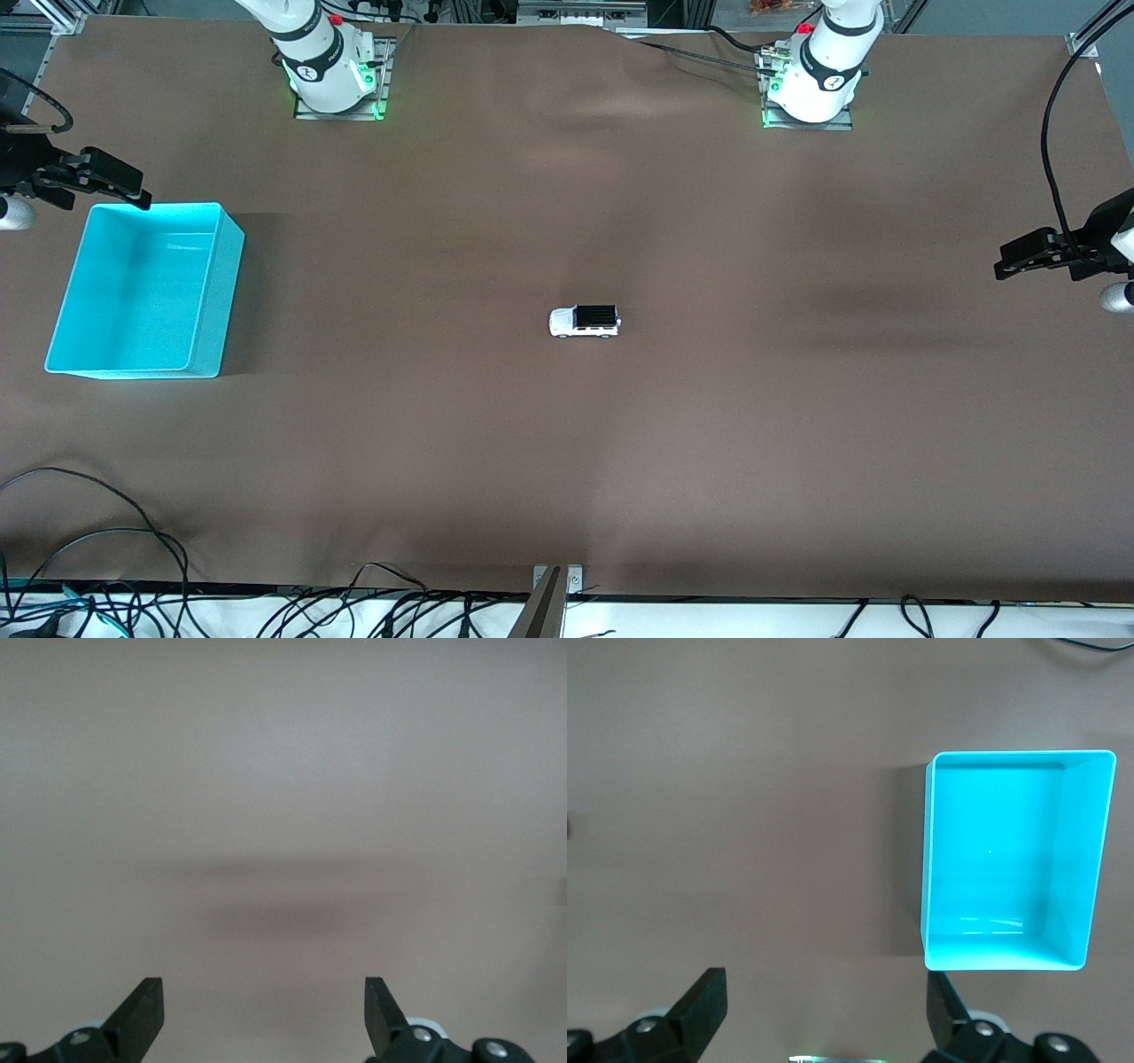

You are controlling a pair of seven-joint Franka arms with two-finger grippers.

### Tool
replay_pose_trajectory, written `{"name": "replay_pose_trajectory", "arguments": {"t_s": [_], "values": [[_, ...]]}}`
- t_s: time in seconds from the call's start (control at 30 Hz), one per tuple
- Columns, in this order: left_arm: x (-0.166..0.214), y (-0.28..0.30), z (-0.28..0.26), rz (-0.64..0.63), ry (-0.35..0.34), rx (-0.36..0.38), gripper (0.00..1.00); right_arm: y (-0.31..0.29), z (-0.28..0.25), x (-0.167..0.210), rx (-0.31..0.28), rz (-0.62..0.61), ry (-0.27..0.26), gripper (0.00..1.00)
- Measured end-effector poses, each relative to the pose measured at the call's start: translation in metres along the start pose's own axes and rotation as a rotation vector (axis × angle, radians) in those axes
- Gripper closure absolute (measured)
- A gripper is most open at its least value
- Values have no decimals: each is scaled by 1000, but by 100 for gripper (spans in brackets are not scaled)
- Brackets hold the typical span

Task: Wind and store white jeep toy

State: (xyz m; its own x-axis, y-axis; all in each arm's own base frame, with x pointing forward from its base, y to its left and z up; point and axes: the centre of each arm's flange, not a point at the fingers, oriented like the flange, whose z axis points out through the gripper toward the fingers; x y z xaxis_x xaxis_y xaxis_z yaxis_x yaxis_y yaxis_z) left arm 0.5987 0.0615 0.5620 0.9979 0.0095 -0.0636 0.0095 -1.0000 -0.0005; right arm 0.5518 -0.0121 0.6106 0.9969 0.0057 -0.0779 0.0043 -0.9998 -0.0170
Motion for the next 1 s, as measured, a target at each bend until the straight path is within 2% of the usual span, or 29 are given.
{"name": "replay_pose_trajectory", "arguments": {"t_s": [0.57,1.0], "values": [[0,0,0,0,-1,0,0,-4,20,9,-2,-6,-40,0],[0,0,1,0,-5,0,0,-26,68,19,-5,-17,-12,0]]}}
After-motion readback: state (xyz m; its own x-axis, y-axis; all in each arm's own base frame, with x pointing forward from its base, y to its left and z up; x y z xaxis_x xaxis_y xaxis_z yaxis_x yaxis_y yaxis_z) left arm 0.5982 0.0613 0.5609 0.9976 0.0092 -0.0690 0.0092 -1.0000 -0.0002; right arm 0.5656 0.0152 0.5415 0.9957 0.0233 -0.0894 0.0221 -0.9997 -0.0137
